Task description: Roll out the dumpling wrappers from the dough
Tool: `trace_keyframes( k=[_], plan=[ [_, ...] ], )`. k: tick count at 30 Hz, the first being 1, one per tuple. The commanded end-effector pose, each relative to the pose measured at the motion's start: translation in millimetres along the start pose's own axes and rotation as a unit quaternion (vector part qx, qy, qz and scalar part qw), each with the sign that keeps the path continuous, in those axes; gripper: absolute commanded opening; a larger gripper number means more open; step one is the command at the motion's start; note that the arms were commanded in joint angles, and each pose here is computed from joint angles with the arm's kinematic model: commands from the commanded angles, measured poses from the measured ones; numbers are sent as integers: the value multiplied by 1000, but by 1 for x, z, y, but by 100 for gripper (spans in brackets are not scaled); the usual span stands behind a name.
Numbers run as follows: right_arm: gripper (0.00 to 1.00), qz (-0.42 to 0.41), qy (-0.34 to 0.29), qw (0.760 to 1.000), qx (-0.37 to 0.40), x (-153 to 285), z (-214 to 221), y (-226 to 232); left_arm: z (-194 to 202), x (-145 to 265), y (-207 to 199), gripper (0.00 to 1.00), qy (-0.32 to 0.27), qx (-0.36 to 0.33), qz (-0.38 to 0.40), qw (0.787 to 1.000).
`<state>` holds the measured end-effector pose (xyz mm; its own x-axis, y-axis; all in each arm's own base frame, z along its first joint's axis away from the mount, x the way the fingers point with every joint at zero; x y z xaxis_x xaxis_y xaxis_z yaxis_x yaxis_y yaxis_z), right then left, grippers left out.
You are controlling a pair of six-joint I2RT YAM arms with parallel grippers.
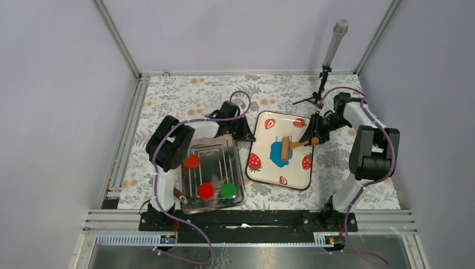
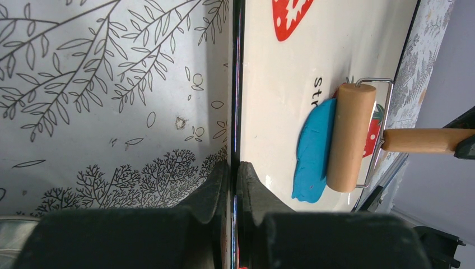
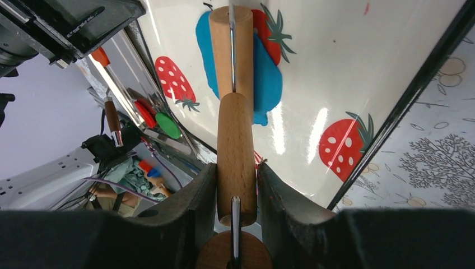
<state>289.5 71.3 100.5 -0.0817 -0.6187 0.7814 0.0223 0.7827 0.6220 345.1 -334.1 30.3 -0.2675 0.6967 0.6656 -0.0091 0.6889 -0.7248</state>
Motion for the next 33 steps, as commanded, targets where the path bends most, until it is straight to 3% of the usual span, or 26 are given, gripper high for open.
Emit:
trace_keyframes(
  k=[1,10,21,26,33],
  plan=[
    [0,45,16,999,15,-23,5,-27,30,-6,61,0,40,20,-104,994],
    [0,157,68,983,67,-50,29,-49,29,-5,61,0,37,16,-105,994],
    [0,173,92,977,89,-69,34,-46,29,-3,61,0,33,14,-105,994],
    [0,108,83,983,121,-76,19,-15,30,-2,61,0,32,13,-105,994],
    [0,-73,61,961,259,-30,2,100,29,-2,58,0,30,10,-101,994]
  ],
)
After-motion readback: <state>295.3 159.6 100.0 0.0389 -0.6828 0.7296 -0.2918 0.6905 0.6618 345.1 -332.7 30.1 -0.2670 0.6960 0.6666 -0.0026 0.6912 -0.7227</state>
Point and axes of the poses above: each gripper's point midway between its finger pads, its own x axis back along the fingers, its own y axis along the line the jaws close on, z = x × y, the point moved 1 cm from there along x, back along the fingers, and after that the axes turned 9 degrees about x, right-handed, at the moved point
